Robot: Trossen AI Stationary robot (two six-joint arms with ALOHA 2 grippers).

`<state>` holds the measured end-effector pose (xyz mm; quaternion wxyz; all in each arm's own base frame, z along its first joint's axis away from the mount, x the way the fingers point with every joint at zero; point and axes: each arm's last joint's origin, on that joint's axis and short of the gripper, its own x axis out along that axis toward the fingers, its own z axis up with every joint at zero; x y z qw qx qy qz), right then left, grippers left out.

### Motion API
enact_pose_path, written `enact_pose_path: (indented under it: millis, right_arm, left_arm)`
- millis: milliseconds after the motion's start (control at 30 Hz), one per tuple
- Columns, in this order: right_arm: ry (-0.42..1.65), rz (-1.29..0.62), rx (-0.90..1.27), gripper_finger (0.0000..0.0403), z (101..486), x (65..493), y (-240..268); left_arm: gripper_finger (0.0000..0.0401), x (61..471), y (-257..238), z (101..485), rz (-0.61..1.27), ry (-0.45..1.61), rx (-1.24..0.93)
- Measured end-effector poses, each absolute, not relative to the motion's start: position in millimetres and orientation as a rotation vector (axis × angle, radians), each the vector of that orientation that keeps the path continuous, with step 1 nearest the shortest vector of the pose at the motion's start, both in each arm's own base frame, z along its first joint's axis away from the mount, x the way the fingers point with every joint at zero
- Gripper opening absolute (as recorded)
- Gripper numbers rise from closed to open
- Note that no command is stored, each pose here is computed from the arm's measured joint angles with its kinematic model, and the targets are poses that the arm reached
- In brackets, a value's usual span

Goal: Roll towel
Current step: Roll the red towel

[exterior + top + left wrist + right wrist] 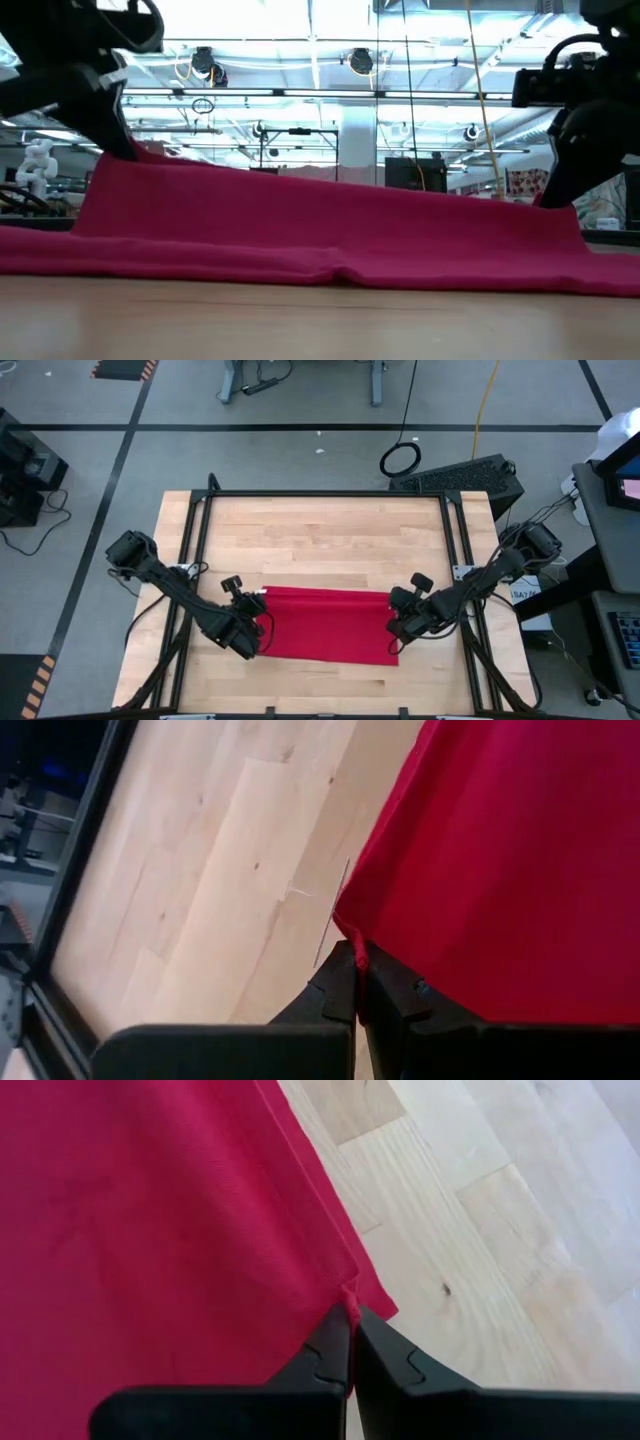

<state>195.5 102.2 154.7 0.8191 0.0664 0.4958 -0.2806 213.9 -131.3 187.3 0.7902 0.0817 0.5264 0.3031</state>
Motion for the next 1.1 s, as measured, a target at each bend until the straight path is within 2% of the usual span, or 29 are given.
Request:
enact_pose_path:
  millis: [267,800,933,1100]
  right_arm:
    - [1.063,-0.615,0.146,0.0000,153,198,99]
    - [1.090,-0.601,0.147,0.0001,153,199,97]
    - [1.090,-0.601,0.148,0.0024,153,199,97]
    - [1.083,-0.617,0.174,0.0075,153,199,97]
  left_arm:
    - [0.0008,214,-120,174,0.688,1.132,0.163]
    - [0.0008,223,-112,172,0.707,1.068,0.171]
    - [0.0008,224,-112,172,0.710,1.061,0.161]
    - [0.0008,224,-112,173,0.761,1.005,0.102]
